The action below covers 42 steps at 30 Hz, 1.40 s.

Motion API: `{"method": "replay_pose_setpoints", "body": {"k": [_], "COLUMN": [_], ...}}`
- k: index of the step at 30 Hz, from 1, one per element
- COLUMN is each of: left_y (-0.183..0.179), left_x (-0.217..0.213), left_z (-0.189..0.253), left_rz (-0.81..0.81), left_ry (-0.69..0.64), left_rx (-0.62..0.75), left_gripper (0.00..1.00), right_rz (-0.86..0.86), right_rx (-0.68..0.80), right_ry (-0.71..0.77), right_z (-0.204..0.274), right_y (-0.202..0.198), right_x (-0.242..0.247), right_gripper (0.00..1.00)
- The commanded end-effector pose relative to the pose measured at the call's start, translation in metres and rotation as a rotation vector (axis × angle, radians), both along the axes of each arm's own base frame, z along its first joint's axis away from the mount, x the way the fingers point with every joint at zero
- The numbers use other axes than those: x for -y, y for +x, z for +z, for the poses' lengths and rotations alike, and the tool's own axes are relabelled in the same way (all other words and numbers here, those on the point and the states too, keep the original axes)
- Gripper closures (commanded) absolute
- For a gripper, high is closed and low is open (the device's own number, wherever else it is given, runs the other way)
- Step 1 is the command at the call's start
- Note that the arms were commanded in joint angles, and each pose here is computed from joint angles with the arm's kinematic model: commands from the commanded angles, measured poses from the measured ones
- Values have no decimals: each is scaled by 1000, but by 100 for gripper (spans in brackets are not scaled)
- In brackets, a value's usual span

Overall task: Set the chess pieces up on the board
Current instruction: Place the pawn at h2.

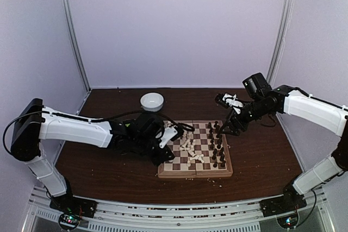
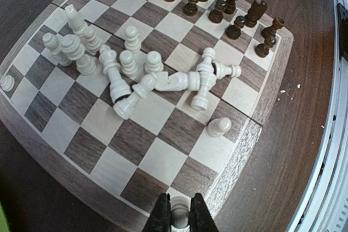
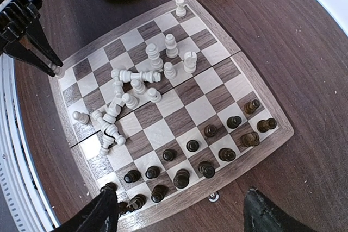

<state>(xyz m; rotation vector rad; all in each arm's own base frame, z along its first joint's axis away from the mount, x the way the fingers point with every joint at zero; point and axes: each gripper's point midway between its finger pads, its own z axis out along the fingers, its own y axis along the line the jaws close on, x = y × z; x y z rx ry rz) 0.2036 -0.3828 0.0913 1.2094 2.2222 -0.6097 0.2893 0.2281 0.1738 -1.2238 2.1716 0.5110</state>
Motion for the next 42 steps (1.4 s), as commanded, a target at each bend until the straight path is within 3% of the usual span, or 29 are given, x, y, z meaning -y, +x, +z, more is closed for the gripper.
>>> {"method": "replay_pose_setpoints", "body": {"k": [1, 24, 33, 42], "left_y": [-10, -11, -11, -6], "left_x": [22, 31, 30, 39], "left_z": [0, -23, -23, 33], "left_rz": [-55, -86, -85, -84], "left_ry": [-54, 18, 40, -74], "left_rx": [3, -3, 12, 79], "left_gripper": [95, 91, 70, 60], "right_rz": [0, 4, 6, 11], "right_rx": [16, -1, -6, -8], "right_ry": [-14, -35, -38, -40], "right_z": [-3, -12, -14, -15], "right_y": [1, 1, 1, 0], "right_x": [2, 3, 3, 3], "right_gripper": [21, 21, 21, 21]}}
